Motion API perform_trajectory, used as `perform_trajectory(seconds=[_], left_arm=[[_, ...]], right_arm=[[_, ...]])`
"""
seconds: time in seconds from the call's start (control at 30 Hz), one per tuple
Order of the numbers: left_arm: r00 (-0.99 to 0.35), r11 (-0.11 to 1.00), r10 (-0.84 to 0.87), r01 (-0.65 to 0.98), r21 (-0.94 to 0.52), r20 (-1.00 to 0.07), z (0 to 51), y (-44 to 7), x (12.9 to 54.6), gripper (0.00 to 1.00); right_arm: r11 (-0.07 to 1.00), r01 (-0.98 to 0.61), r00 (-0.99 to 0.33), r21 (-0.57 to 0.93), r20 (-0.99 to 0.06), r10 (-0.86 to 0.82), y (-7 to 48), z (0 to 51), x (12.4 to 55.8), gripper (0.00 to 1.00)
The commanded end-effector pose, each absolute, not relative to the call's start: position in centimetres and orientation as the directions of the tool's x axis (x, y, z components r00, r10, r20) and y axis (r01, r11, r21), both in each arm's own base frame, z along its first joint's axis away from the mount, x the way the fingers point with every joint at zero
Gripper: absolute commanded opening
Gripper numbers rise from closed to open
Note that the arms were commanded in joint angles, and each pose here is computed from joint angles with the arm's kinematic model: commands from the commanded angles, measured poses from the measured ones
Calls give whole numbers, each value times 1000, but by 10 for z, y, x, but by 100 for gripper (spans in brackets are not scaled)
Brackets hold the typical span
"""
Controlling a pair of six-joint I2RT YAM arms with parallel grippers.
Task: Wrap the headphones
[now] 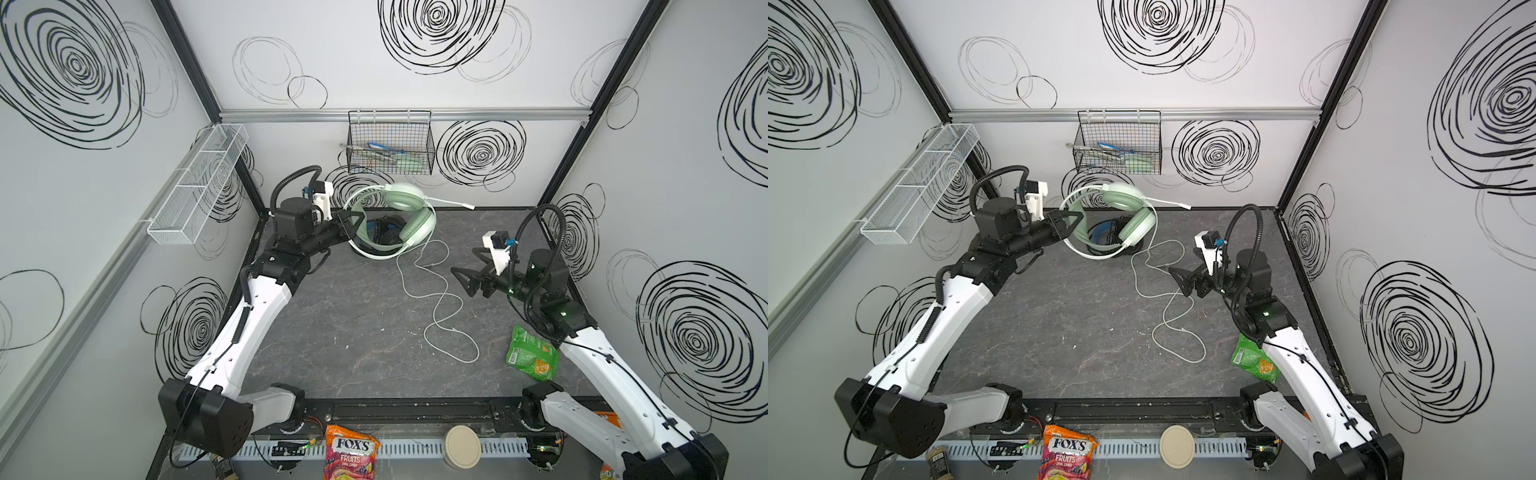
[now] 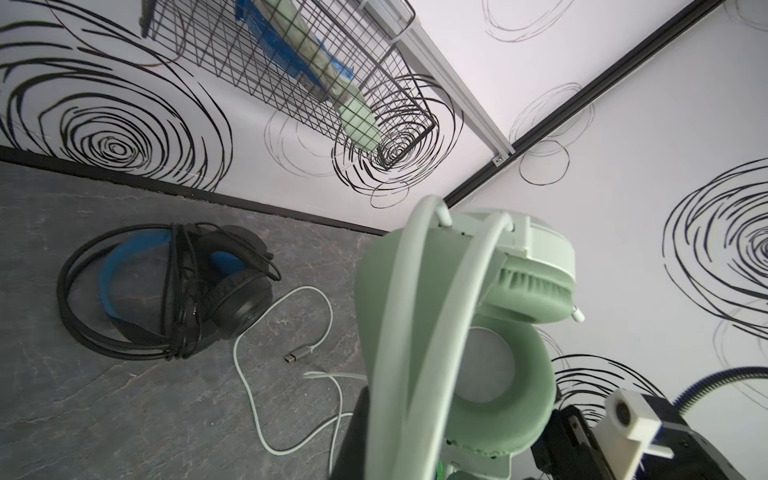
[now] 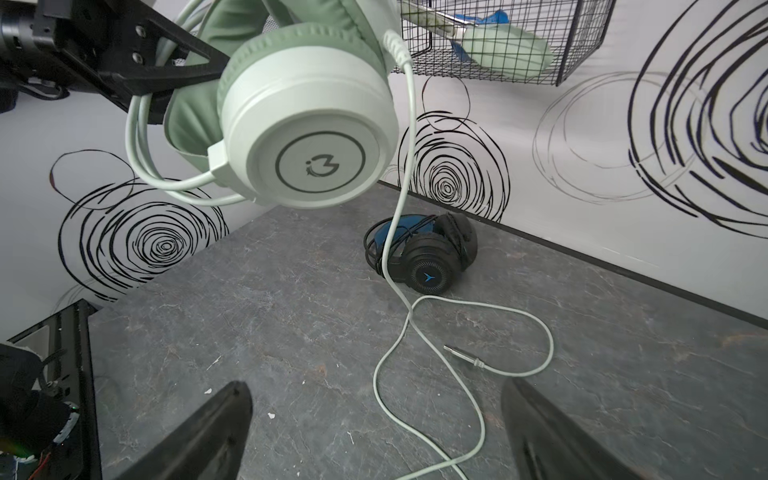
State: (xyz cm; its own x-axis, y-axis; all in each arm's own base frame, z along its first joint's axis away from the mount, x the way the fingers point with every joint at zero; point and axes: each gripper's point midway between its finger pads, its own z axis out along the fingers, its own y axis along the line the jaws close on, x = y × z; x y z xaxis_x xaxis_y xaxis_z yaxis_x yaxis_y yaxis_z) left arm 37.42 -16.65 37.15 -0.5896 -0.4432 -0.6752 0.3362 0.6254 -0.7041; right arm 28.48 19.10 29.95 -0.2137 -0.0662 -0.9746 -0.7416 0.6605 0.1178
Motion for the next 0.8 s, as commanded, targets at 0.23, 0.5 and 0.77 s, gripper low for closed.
perform_trajectory(seconds=[0.23, 0.5, 0.77], left_arm=[[-526, 468, -420, 572, -673, -739, 457, -191, 335, 0], [-555, 398, -375, 627, -670, -743, 466, -213, 321, 0], [-546, 338, -377, 671, -660, -748, 484, -216, 308, 0]], right_arm=[[545, -835, -80, 75, -997, 15, 226, 338, 294, 98], [557, -826, -70, 81, -997, 42, 229, 341, 298, 96], [554, -828, -52, 83, -996, 71, 234, 343, 304, 91]])
